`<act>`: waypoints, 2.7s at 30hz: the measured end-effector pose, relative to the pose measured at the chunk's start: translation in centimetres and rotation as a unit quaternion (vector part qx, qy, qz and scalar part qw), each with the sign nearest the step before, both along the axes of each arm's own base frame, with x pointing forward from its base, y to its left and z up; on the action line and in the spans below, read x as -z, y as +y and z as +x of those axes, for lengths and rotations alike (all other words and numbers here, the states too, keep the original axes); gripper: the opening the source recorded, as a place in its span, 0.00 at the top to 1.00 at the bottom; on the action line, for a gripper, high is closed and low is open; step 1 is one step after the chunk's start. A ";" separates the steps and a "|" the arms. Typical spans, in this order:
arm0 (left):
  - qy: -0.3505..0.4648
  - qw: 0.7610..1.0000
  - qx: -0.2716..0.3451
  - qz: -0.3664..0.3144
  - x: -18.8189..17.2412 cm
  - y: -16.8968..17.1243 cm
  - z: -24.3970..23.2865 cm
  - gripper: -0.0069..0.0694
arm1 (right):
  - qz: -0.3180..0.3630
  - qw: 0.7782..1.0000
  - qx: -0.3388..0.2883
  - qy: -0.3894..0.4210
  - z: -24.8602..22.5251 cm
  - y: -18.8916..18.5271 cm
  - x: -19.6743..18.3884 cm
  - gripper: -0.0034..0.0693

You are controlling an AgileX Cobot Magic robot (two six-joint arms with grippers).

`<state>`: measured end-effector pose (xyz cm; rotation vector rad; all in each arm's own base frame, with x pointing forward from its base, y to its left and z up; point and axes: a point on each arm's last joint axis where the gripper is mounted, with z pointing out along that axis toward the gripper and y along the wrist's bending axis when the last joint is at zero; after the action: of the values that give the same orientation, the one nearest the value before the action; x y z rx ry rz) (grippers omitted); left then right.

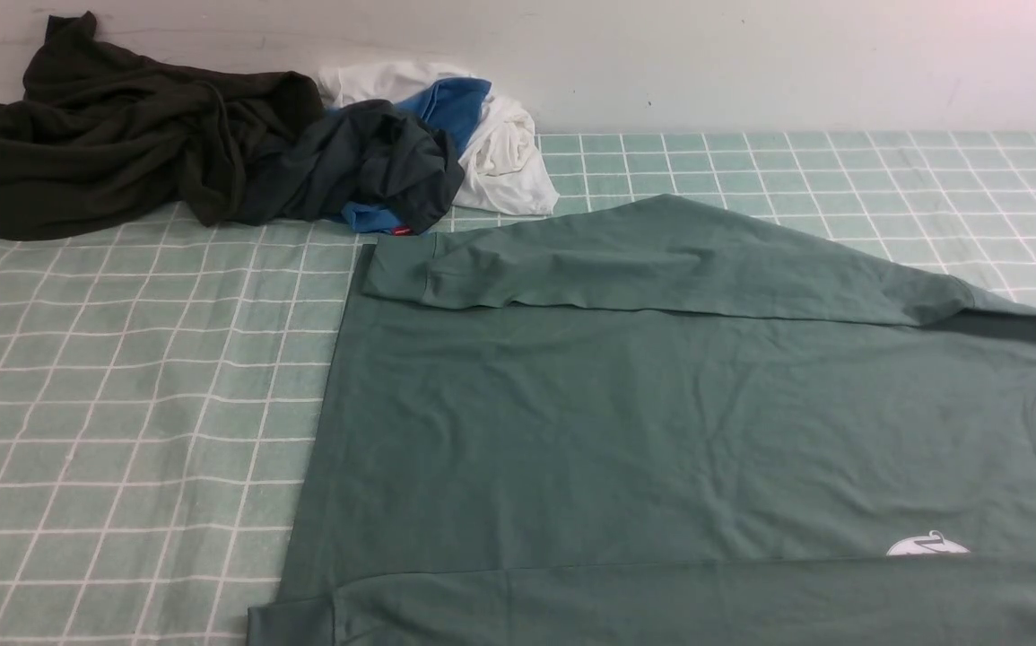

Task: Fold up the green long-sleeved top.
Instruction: Use the left arm to clamp the cuff closest to it, then use the left arm to drag and place the cuff at the centered position on the left edge of the fabric

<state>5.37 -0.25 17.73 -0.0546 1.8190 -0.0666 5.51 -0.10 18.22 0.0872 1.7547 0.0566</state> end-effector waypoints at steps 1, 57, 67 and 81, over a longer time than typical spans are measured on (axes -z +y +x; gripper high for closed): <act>-0.002 0.999 0.000 -0.041 0.0 -0.2 0.0 0.91 | 0.003 1.000 0.000 0.000 0.0 0.0 0.0 0.97; 0.479 0.766 0.374 0.210 -4.4 -12.2 16.7 0.38 | -0.114 0.849 -0.294 0.423 6.5 5.6 -12.3 0.97; 0.516 0.735 0.369 0.241 1.7 -14.8 21.9 0.42 | -0.109 0.864 -0.286 0.399 7.0 5.7 -12.5 0.97; 0.522 0.726 0.376 0.245 1.0 -15.5 22.4 0.90 | -0.108 0.881 -0.279 0.367 7.8 5.8 -12.8 0.97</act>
<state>27.74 -15.80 16.78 1.2794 2.8031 -0.1424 13.31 5.73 31.02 -0.6444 2.4818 0.2760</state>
